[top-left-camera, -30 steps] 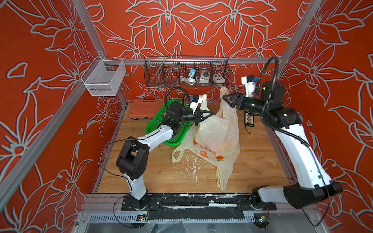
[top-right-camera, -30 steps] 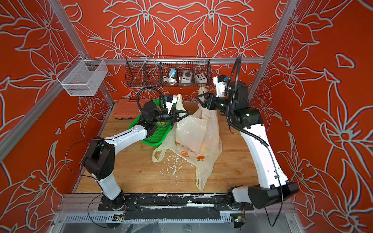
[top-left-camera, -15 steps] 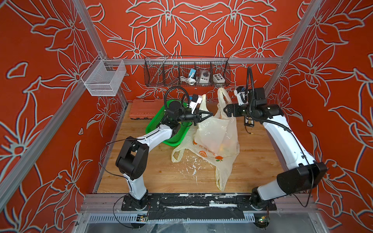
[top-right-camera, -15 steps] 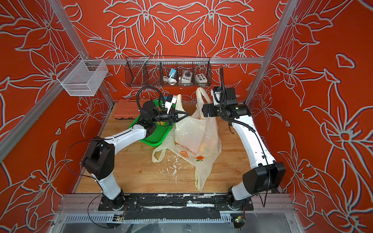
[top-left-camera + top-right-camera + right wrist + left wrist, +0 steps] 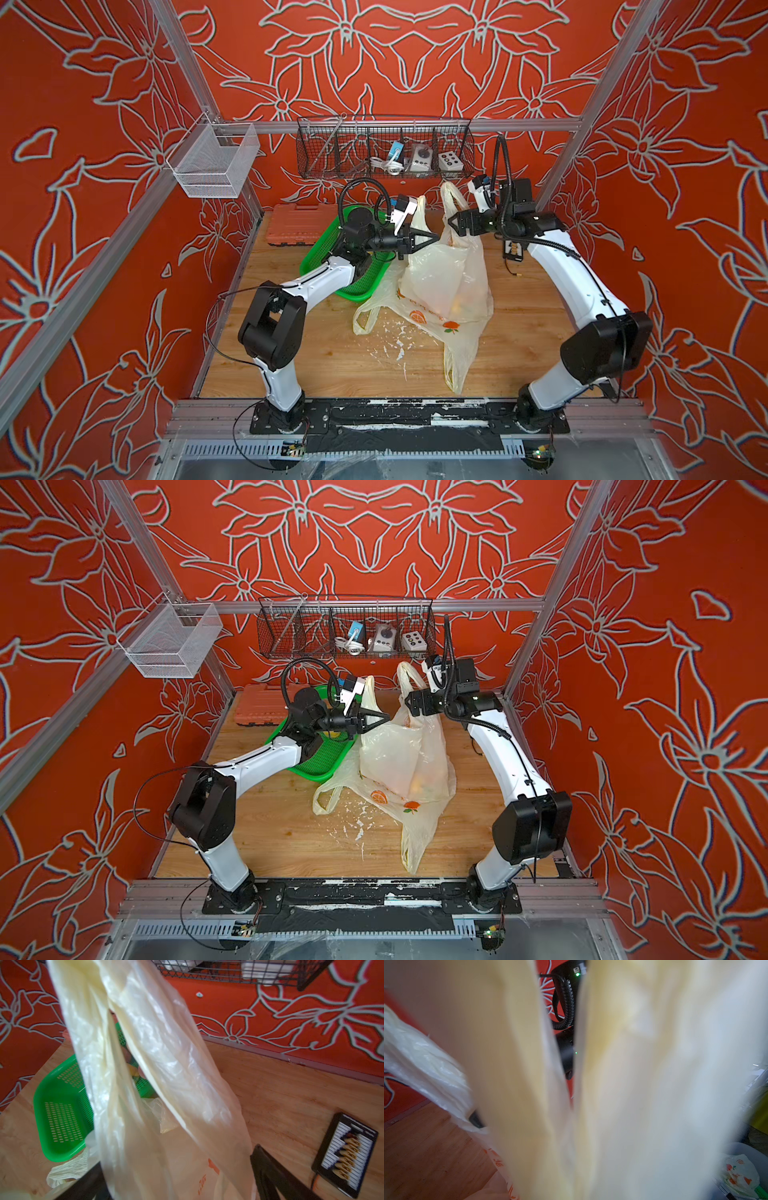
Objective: Place the peach into a plastic bag & tie a knot
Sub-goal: Cross the plastic bag with the plastic bag.
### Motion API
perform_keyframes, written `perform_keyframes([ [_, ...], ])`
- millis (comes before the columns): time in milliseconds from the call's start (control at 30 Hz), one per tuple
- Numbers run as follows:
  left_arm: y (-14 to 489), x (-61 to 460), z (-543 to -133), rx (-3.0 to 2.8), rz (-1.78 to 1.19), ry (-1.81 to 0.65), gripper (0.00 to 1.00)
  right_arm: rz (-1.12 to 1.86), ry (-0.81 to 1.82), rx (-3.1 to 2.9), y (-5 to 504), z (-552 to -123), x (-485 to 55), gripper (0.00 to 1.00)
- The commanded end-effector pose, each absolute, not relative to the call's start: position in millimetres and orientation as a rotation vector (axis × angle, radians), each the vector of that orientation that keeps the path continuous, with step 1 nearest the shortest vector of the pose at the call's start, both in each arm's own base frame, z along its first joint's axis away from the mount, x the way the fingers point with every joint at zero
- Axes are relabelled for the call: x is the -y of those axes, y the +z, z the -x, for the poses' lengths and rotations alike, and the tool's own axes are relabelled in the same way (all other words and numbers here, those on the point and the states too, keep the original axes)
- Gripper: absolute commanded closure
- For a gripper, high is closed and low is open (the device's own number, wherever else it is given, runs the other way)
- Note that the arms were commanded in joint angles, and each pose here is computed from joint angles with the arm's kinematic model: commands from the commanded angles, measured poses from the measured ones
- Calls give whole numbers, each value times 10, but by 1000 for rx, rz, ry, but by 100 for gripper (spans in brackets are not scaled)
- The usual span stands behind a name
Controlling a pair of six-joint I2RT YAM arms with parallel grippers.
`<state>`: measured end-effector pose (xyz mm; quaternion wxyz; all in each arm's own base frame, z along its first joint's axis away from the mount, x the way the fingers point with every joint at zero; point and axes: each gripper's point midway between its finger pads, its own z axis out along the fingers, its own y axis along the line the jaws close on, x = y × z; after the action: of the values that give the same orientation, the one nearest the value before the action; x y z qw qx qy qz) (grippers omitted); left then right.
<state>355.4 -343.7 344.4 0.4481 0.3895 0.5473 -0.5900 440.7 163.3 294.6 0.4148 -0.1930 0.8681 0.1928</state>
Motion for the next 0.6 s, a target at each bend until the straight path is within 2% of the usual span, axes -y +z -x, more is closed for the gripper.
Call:
perform_keyframes([
  [0, 3590, 3437, -3481, -1285, -1005, -1462, 100, 594, 579, -2130, 2949, -4455, -1781, 6],
  [133, 3587, 3439, -3476, -1284, -1006, -1472, 100, 580, 593, -2133, 2830, -4569, -1731, 12],
  [167, 3585, 3440, -3475, -1283, -1006, -1475, 100, 569, 602, -2125, 2825, -4615, -1711, 17],
  [233, 3580, 3442, -3474, -1285, -1006, -1480, 100, 554, 646, -2105, 2832, -4682, -1720, 34],
  [300, 3582, 3440, -3469, -1283, -1008, -1478, 100, 547, 673, -2097, 2812, -4719, -1751, 56],
  [367, 3576, 3438, -3465, -1287, -1007, -1480, 100, 538, 696, -2083, 2802, -4721, -1772, 75],
  [467, 3558, 3425, -3475, -1308, -991, -1480, 100, 530, 715, -2050, 2863, -4655, -1776, 92],
  [567, 3559, 3360, -3594, -1423, -897, -1477, 100, 507, 693, -2017, 2996, -4515, -1720, 100],
])
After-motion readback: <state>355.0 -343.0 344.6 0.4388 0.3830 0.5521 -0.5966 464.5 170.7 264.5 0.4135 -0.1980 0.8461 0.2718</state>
